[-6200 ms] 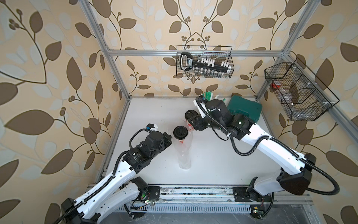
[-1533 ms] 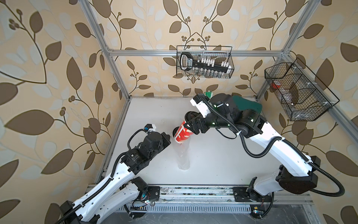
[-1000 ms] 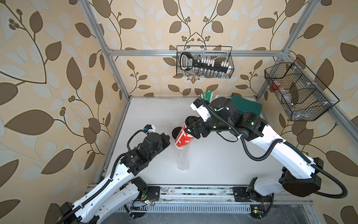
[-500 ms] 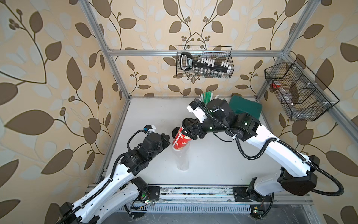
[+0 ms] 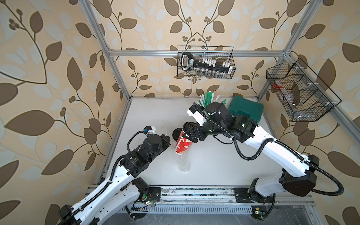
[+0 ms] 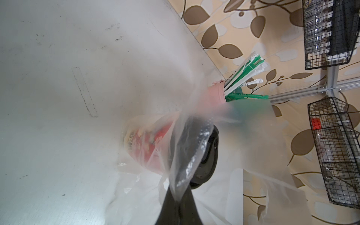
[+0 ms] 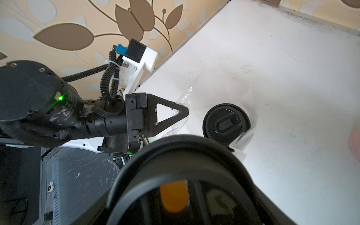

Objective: Pack milk tea into plastic carrier bags
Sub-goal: Place the milk tea cup in the plastic carrier bag.

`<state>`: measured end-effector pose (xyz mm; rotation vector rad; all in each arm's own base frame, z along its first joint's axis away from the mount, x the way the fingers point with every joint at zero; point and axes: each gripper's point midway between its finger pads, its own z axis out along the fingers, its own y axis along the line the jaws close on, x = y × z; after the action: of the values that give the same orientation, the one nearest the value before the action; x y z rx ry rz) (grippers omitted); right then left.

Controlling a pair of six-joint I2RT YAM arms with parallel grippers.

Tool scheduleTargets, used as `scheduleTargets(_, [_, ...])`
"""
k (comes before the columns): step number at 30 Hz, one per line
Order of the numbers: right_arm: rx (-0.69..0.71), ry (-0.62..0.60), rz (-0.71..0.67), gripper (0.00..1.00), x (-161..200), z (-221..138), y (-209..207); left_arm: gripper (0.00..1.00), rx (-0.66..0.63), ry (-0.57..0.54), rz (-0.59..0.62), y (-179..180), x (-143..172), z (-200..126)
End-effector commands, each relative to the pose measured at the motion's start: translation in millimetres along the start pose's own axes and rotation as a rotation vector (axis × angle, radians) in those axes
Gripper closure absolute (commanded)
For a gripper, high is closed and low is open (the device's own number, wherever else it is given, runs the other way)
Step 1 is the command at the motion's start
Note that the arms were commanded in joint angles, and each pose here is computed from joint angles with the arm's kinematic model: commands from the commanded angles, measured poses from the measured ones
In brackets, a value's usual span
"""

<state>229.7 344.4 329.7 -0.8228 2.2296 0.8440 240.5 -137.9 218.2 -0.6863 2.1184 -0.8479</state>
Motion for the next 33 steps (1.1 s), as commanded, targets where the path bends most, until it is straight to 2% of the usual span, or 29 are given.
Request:
scheduleTargets(1, [0.025, 0.040, -0.015, 0.33, 6.9, 3.4, -1.7, 1.00, -0.001, -0.043, -0.012, 0.8, -8.5, -1.1])
scheduleTargets(21, [0.200, 0.158, -0.143, 0.32, 29.0, 29.4, -1.5, 1.00, 0.004, -0.042, -0.008, -1.3, -8.3, 1.7])
scheduleTargets(33, [0.205, 0.233, -0.171, 0.30, 52.7, 49.3, -2.4, 1.00, 0.005, -0.036, -0.008, -0.1, -6.5, 3.0])
